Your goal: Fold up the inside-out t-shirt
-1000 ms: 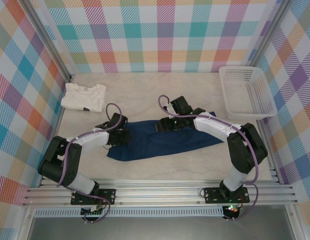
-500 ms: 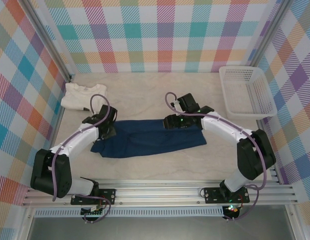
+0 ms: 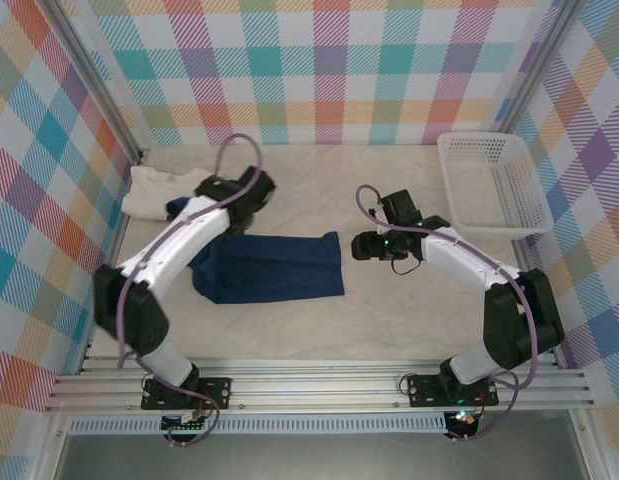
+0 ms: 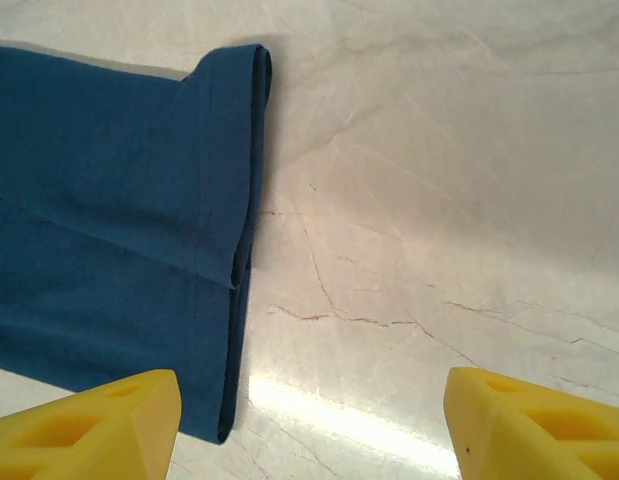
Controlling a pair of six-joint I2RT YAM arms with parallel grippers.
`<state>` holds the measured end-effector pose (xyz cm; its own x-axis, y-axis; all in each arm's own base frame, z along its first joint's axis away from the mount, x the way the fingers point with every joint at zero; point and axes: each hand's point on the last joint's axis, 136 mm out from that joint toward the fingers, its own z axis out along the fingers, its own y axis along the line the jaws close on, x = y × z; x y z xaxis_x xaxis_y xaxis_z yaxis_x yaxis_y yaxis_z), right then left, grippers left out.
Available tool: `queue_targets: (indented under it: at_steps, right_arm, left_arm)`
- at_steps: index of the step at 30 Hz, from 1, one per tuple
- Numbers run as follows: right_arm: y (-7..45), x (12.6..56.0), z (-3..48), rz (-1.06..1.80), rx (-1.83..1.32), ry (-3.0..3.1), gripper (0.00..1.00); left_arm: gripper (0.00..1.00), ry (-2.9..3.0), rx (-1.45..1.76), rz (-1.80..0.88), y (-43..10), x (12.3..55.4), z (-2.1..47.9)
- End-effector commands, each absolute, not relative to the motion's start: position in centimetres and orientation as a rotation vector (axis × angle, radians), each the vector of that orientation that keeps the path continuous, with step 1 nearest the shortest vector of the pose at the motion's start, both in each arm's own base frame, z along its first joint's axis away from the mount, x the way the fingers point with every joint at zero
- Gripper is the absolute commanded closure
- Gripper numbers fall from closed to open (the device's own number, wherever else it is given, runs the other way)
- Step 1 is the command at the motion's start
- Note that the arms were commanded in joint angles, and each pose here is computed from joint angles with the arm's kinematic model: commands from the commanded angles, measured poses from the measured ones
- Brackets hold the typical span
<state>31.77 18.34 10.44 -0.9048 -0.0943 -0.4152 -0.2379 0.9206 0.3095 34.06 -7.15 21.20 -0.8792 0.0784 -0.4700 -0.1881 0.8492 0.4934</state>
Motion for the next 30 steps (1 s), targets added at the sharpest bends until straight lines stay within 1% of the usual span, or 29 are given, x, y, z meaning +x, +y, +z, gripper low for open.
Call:
queue_targets:
  at_steps: [1, 6, 11, 16, 24, 26, 27, 30]
  right_arm:
    - [18.4, 31.1, 9.9, 0.539, -0.242, 2.694, 0.3]
    - [18.4, 30.3, 8.8, 0.574, -0.213, 2.725, 0.3]
    - [17.4, 30.1, 8.4, 0.551, -0.168, 2.728, 0.3]
    - [16.2, 30.0, 8.4, 0.534, -0.108, 2.717, 0.3]
    - [15.1, 29.6, 8.1, 0.499, -0.044, 2.715, 0.3]
    - [14.9, 29.5, 8.1, 0.492, -0.036, 2.711, 0.3]
    - [14.8, 29.4, 8.1, 0.487, -0.032, 2.711, 0.3]
    - [14.3, 29.0, 8.3, 0.465, -0.016, 2.709, 0.3]
  left_arm:
    - [1.0, 2.597, 0.079, 0.856, -10.2, 33.6, 20.6]
    - [1.0, 2.67, 0.235, 0.775, -17.1, 34.9, 17.8]
    - [1.0, 2.711, 0.384, 0.754, -22.1, 34.6, 14.5]
    - [1.0, 2.743, 0.454, 0.732, -24.1, 34.2, 12.5]
    - [0.99, 2.819, 0.435, 0.544, -27.3, 34.3, 9.4]
    - [0.92, 2.839, 0.406, 0.458, -28.7, 34.8, 8.3]
    - [0.84, 2.857, 0.396, 0.399, -29.7, 35.0, 7.7]
    - [0.65, 2.851, 0.352, 0.275, -31.7, 36.0, 7.5]
